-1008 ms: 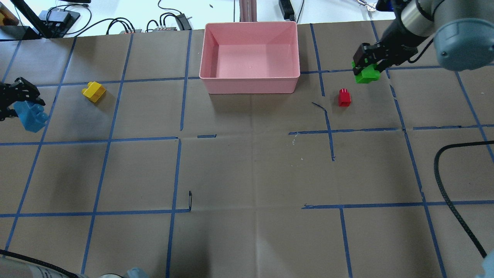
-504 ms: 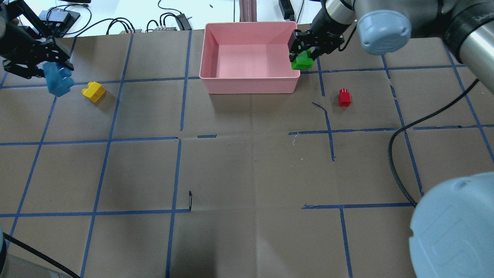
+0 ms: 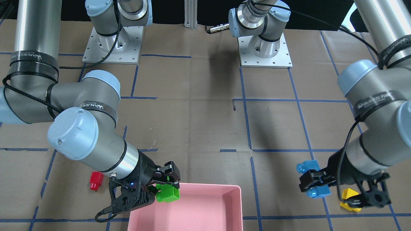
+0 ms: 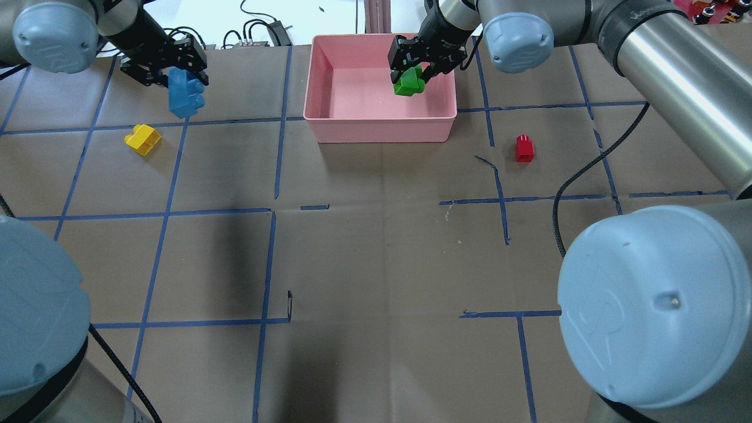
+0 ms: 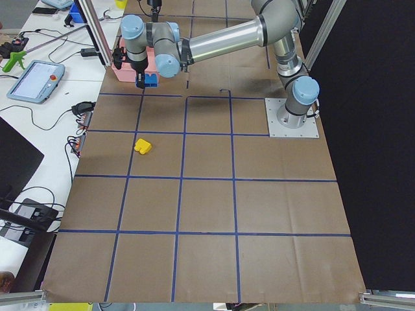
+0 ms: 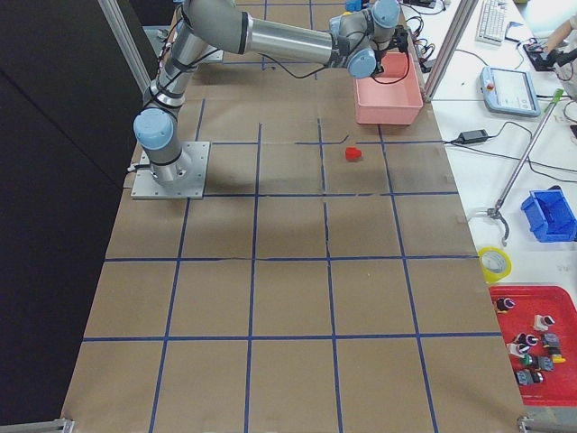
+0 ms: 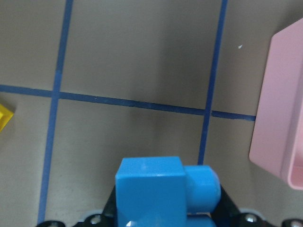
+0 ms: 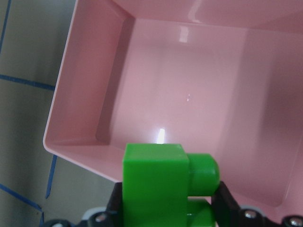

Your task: Put all blocks into box

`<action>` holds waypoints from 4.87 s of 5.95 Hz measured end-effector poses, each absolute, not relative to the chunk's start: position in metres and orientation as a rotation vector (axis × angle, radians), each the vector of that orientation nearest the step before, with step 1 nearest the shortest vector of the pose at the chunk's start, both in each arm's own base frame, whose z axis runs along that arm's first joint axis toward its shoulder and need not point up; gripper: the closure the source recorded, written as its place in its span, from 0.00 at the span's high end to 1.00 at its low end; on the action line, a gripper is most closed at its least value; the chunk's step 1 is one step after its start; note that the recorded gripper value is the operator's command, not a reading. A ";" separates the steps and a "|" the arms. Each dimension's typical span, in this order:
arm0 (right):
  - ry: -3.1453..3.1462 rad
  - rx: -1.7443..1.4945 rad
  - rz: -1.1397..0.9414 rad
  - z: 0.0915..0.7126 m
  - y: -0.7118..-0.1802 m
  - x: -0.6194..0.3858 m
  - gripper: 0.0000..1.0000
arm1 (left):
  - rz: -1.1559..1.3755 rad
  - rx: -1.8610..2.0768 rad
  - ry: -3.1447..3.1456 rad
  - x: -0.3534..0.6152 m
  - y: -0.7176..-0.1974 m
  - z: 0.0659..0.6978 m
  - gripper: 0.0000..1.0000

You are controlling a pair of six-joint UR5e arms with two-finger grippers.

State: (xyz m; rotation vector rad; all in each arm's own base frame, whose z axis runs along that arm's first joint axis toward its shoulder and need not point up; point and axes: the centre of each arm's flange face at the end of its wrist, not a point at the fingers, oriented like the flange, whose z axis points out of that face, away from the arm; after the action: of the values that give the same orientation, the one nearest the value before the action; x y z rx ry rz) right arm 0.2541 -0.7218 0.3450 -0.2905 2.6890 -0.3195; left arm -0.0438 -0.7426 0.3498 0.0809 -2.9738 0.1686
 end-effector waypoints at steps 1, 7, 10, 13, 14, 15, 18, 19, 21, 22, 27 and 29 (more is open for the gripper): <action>2.673 -0.312 -0.425 0.356 -0.731 0.255 1.00 | 0.178 0.022 -2.974 -0.073 -0.760 0.342 0.27; 2.934 -0.408 -0.288 0.425 -0.696 0.155 1.00 | 0.235 0.303 -3.048 -0.266 -0.764 0.314 0.95; 3.081 -0.463 -0.170 0.402 -0.633 0.073 0.99 | 0.472 0.371 -2.954 -0.280 -0.776 0.316 0.98; 3.121 -0.146 -0.240 0.315 -0.592 0.069 0.99 | 0.374 0.300 -3.043 -0.145 -0.781 0.368 0.99; 3.119 -0.032 -0.189 0.292 -0.592 0.068 0.99 | 0.305 0.247 -3.084 -0.074 -0.773 0.383 0.99; 3.116 0.030 -0.136 0.267 -0.598 0.066 0.99 | 0.260 0.186 -3.112 -0.010 -0.762 0.388 0.98; 3.112 0.112 -0.137 0.213 -0.619 0.059 0.99 | 0.126 -0.133 -3.103 0.166 -0.726 0.338 0.96; 3.113 0.115 -0.166 0.202 -0.625 0.058 0.99 | 0.095 -0.284 -3.061 0.195 -0.725 0.307 0.97; 3.115 0.112 -0.196 0.188 -0.629 0.058 0.87 | 0.101 -0.667 -2.992 0.208 -0.745 0.228 0.98; 3.116 0.112 -0.189 0.184 -0.628 0.058 0.77 | 0.111 -0.786 -2.967 0.208 -0.752 0.198 0.98; 3.113 0.107 -0.213 0.192 -0.631 0.059 0.09 | 0.054 -0.845 -2.934 0.202 -0.740 0.169 0.61; 3.188 0.093 -0.290 0.249 -0.635 0.051 0.09 | -0.011 -0.860 -2.987 0.208 -0.738 0.173 0.35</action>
State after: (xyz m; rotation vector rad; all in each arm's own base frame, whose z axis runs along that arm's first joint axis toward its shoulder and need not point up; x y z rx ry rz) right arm 0.0510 -0.6350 0.2487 0.0931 3.1878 -0.2898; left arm 0.2083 -0.7379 0.1733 -0.8604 -2.9871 -0.0106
